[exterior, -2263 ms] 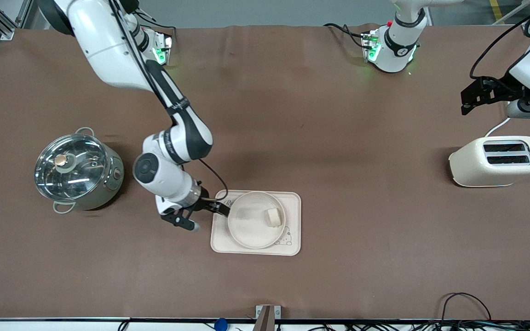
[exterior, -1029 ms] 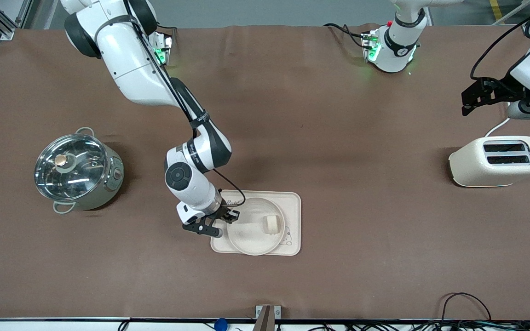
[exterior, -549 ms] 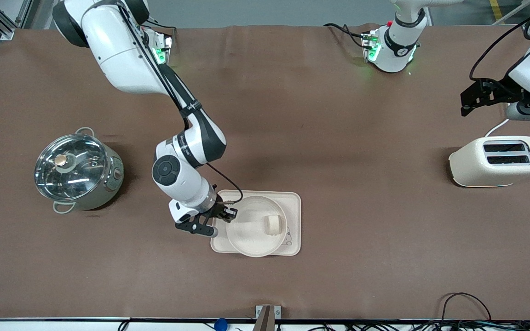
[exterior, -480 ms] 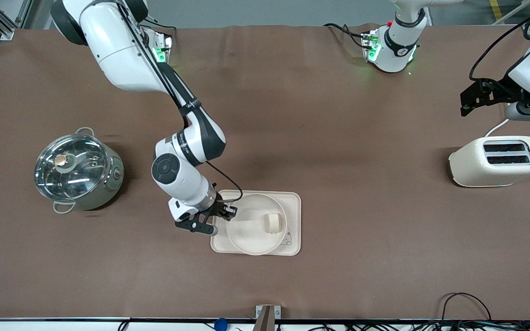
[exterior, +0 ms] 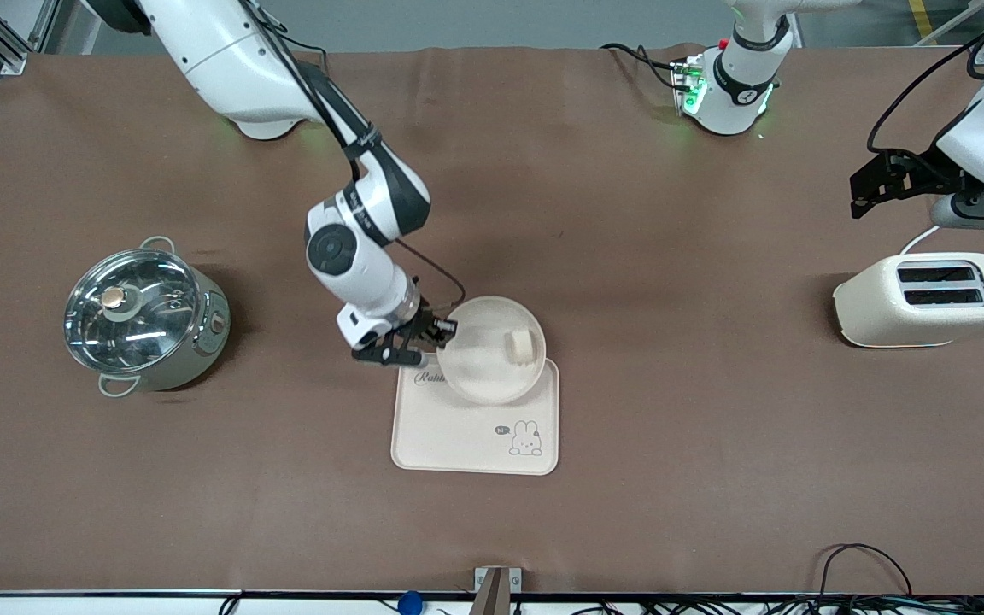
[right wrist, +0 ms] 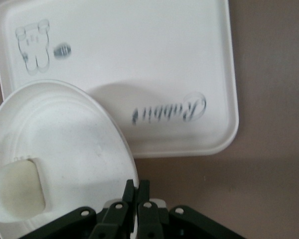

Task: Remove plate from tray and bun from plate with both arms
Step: 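Lift the plate with the bun off the tray with the right gripper, then lower the plate onto the table while the left gripper reaches toward it, then open and withdraw the right gripper while the left gripper reaches the bun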

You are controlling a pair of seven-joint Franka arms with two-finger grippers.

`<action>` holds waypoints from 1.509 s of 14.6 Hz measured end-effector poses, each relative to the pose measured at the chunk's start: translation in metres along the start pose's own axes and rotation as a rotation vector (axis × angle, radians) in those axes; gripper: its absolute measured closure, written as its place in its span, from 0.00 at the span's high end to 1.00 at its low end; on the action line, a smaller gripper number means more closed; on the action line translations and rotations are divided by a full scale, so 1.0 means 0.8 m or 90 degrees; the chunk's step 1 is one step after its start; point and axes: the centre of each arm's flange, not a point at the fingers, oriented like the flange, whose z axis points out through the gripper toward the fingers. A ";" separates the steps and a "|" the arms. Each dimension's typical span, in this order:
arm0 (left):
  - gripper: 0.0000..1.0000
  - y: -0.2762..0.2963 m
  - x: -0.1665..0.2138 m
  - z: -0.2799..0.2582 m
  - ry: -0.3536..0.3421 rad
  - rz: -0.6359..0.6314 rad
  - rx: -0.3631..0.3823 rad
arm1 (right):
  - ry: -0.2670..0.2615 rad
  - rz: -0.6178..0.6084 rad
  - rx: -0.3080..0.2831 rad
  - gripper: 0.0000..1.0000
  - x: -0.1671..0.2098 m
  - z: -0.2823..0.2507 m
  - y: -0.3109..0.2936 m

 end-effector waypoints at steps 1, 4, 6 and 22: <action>1.00 0.000 0.002 0.004 -0.004 0.000 0.000 | 0.005 -0.019 0.002 0.05 -0.030 0.008 0.009; 1.00 0.003 0.009 0.026 -0.026 -0.011 -0.001 | 0.013 -0.070 -0.011 0.05 -0.104 0.031 0.056; 1.00 0.012 0.014 0.044 -0.044 -0.034 -0.001 | 0.017 -0.079 -0.014 0.05 -0.117 0.030 0.067; 1.00 0.236 0.084 0.239 -0.061 -0.193 -0.043 | 0.012 0.022 -0.028 1.00 -0.014 -0.045 0.117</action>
